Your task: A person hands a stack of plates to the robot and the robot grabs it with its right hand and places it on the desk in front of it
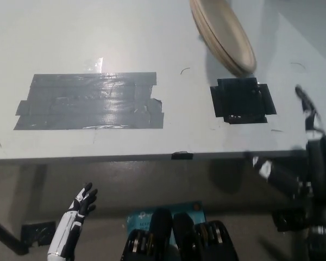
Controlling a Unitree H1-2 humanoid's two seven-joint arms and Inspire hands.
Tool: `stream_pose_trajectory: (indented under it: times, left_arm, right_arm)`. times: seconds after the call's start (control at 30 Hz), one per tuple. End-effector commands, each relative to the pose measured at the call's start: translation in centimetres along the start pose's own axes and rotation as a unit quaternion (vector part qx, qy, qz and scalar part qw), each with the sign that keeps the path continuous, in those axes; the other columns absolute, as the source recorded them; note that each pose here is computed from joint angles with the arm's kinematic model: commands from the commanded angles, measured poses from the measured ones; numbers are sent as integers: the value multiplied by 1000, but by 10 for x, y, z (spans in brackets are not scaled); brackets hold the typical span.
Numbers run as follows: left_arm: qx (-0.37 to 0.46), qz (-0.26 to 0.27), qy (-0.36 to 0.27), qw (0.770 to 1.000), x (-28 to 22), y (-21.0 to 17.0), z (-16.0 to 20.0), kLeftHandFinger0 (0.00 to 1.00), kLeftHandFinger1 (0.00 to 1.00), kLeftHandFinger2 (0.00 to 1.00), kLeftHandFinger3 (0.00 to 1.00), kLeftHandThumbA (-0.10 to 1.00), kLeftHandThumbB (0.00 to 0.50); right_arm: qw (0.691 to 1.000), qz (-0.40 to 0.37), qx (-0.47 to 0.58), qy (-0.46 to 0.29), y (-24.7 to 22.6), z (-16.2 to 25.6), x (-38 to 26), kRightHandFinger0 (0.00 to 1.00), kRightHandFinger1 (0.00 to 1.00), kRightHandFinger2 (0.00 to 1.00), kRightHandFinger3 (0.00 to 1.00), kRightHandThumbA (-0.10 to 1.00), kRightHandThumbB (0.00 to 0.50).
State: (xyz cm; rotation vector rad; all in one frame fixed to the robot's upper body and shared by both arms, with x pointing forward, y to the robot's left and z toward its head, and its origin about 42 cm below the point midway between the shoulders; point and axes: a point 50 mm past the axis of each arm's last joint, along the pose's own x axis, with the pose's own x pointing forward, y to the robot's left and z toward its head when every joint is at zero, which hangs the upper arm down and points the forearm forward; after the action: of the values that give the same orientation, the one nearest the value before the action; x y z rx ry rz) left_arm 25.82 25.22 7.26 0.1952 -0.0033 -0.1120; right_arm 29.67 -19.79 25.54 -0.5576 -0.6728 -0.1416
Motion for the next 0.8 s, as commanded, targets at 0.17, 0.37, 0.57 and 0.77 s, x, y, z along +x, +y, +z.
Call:
stream_pose_trajectory:
  times: [0.17,0.37,0.57,0.77]
  left_arm:
    - [9,0,-25,1000,-3,3,5,1000,1000,1000,1000,977,258]
    - [3,0,-24,1000,-2,3,6,1000,1000,1000,1000,964,239]
    - [5,-3,-28,1000,-3,2,6,1000,1000,1000,1000,963,244]
    - [11,-2,-33,999,2,4,11,1000,1000,1000,1000,964,248]
  right_arm:
    - [993,-52,-89,-59,-3,20,74,1000,1000,1000,1000,1000,386]
    - [992,-26,-111,-49,21,5,110,1000,1000,1000,1000,1000,430]
    - [991,21,-129,-36,45,-5,124,1000,1000,1000,1000,1000,455]
    - [986,56,-155,-7,57,-23,142,1000,1000,1000,1000,1000,481]
